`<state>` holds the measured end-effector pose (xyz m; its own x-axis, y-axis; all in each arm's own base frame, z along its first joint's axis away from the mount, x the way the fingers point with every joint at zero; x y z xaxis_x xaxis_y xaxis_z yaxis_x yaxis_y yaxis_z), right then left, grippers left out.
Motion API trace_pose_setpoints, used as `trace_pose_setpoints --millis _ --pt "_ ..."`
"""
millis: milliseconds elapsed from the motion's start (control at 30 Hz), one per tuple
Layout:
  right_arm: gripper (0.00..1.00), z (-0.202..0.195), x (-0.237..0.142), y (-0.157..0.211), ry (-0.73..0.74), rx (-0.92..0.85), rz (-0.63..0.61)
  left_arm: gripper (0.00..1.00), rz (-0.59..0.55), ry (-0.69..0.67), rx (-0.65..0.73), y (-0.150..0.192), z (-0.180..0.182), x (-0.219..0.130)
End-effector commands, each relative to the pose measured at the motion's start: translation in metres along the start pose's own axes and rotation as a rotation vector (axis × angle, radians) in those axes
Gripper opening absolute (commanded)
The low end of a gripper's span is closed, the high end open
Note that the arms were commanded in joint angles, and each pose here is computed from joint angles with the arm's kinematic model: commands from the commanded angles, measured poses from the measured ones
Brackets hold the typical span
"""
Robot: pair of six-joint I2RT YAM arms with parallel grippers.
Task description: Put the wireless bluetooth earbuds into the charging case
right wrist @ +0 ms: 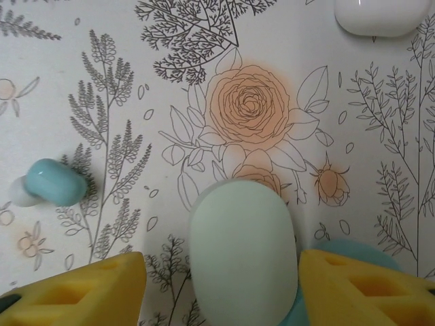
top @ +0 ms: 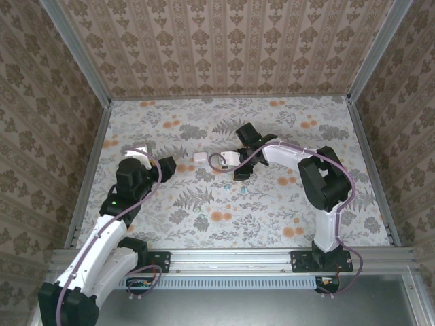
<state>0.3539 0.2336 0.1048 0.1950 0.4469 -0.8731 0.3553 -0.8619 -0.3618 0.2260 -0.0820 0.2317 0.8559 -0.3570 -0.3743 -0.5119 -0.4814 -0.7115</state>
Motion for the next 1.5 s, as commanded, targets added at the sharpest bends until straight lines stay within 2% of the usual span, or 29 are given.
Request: trace_pose_setpoints --millis 0,200,500,933,1467 --pt "0.63 -0.007 0.007 0.002 0.0 -0.044 -0.001 0.73 -0.013 -0.031 0.022 0.002 0.007 -0.003" --pt "0.59 -0.005 0.015 0.012 -0.032 -0.037 0.066 0.73 -0.015 -0.031 0.022 0.001 0.007 -0.003" --pt "0.54 0.005 0.014 0.013 -0.047 0.001 0.062 0.74 -0.016 -0.024 0.018 0.0 0.006 -0.001" --pt "0.47 0.0 0.023 0.018 -0.075 0.118 0.027 0.74 -0.008 -0.01 0.02 -0.002 0.002 0.0" --pt "0.5 0.007 0.026 0.02 -0.103 0.102 0.03 0.74 0.005 0.01 0.02 -0.002 0.0 0.003"
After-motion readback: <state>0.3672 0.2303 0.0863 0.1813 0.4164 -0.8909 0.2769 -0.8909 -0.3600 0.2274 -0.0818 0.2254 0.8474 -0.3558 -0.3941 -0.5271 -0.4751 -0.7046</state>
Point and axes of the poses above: each hand's point on the last joint's axis, 136 mm out from that joint toward the fingers, its own x axis out along the fingers, its own z axis along the line the jaws close on, y = z × x, the point moved 7 cm from there along -x, back along the fingers, and after that the axes turned 14 degrees about -x, right-handed, at the moved point
